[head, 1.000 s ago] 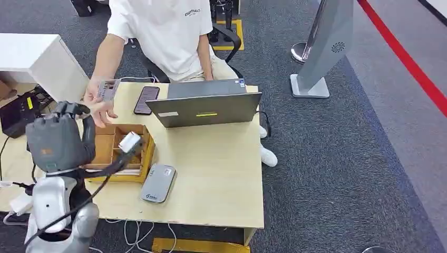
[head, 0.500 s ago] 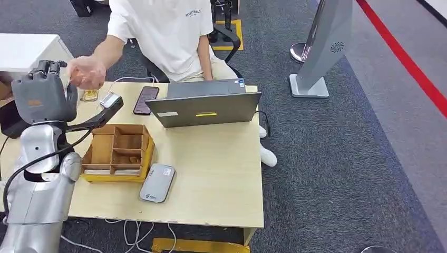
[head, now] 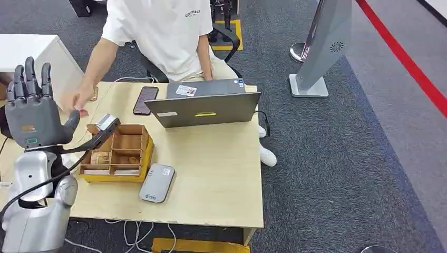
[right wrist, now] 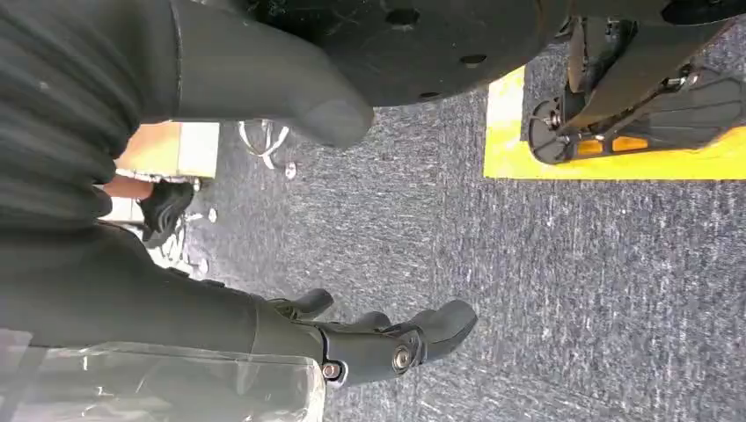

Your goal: Pass the card to the sensor for recognition and then transmit it.

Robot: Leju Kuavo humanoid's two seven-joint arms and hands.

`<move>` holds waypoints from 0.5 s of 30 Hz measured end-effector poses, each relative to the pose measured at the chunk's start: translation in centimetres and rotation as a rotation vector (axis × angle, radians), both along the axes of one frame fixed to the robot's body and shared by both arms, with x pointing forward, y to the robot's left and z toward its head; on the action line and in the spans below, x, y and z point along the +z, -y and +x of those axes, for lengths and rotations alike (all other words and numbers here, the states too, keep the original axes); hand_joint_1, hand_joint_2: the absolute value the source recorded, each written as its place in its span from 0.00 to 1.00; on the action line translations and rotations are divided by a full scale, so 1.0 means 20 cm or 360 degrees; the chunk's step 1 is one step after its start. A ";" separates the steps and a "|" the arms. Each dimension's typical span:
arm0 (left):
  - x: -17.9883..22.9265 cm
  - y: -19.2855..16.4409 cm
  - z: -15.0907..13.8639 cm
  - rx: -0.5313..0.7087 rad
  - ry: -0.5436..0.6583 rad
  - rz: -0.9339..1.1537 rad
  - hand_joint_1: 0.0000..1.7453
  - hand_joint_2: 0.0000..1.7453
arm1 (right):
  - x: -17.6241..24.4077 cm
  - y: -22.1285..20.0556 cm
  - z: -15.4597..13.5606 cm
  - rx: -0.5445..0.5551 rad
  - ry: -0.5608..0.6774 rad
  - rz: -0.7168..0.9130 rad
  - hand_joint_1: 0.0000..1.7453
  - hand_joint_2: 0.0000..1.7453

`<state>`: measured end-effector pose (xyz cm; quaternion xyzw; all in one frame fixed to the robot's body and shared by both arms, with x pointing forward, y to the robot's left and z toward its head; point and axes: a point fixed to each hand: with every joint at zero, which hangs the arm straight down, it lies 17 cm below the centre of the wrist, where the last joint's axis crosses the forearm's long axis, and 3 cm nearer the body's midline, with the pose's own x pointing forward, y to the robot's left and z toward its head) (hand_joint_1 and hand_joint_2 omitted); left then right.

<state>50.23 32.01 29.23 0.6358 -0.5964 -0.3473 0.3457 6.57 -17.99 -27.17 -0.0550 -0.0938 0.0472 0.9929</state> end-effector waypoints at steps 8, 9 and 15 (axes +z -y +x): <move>-0.08 -0.22 -0.26 -0.0012 0.0032 -0.0083 0.00 1.00 | 0.00 0.01 -0.02 -0.0082 -0.0022 0.0008 0.00 1.00; -0.10 -0.27 -0.31 -0.0008 0.0036 -0.0099 0.00 1.00 | 0.00 0.01 -0.03 -0.0103 -0.0027 0.0010 0.00 1.00; -0.19 -0.63 -0.66 0.0049 0.0076 -0.0206 0.00 1.00 | -0.01 0.01 -0.07 -0.0188 -0.0062 0.0019 0.00 1.00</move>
